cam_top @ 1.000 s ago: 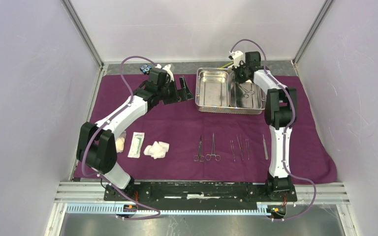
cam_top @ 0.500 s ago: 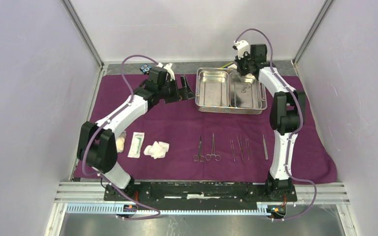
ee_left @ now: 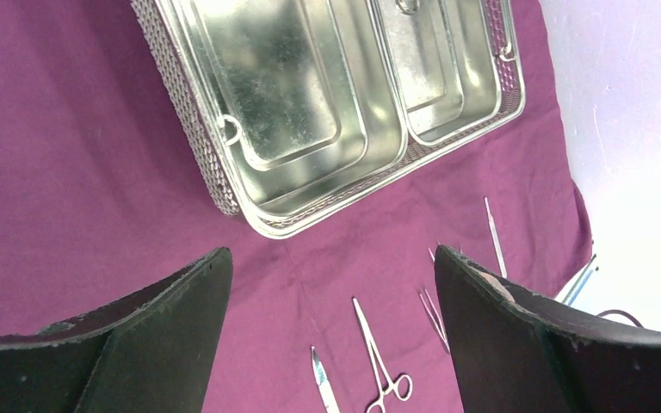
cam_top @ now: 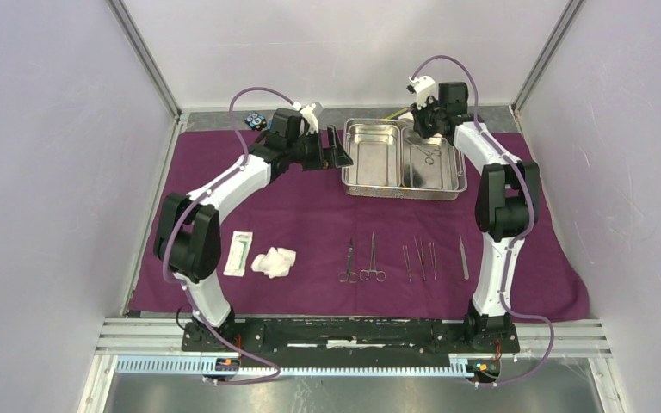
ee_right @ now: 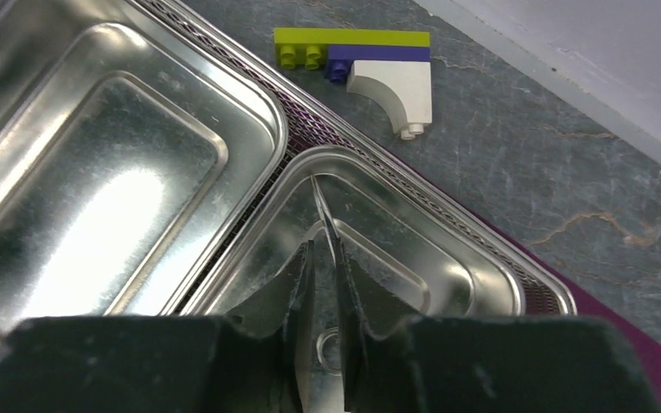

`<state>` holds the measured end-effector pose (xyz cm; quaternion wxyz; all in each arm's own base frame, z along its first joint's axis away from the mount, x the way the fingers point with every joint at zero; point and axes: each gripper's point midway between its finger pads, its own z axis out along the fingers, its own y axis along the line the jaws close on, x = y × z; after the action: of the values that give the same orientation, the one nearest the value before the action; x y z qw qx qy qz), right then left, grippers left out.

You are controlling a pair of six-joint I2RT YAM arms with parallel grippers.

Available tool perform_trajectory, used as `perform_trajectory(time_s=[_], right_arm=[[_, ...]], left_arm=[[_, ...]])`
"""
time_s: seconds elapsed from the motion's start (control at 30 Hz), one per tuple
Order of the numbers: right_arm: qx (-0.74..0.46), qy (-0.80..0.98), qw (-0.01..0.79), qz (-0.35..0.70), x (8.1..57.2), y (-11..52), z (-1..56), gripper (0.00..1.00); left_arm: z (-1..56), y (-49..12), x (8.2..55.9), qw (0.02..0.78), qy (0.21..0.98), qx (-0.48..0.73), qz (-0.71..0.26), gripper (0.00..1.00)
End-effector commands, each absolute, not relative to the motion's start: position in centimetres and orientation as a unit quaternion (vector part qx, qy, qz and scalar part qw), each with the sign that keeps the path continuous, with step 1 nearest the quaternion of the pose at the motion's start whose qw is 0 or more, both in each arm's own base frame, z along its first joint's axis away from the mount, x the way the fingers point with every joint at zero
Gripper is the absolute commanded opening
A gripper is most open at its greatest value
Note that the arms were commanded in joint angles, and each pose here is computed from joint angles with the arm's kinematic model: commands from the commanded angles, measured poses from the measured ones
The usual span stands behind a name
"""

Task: Open and lay out the surgical kit
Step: Pick up the medical item from the container.

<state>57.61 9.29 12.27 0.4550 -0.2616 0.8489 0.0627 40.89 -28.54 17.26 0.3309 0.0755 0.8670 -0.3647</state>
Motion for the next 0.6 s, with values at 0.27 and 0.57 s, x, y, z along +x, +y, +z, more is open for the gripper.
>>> perform_trajectory(time_s=[0.27,0.57], right_arm=[[-0.313,0.845,0.430,0.055,59.8,9.6,8.9,0.46],[-0.341,0.848,0.404,0.044,60.4,9.3,5.9,0.47]], left_arm=[[20.2,-29.0,40.4,0.386,0.826,0.160,-0.378,0.94],[20.2,-28.8,40.0,0.392,0.823,0.172,-0.373,0.94]])
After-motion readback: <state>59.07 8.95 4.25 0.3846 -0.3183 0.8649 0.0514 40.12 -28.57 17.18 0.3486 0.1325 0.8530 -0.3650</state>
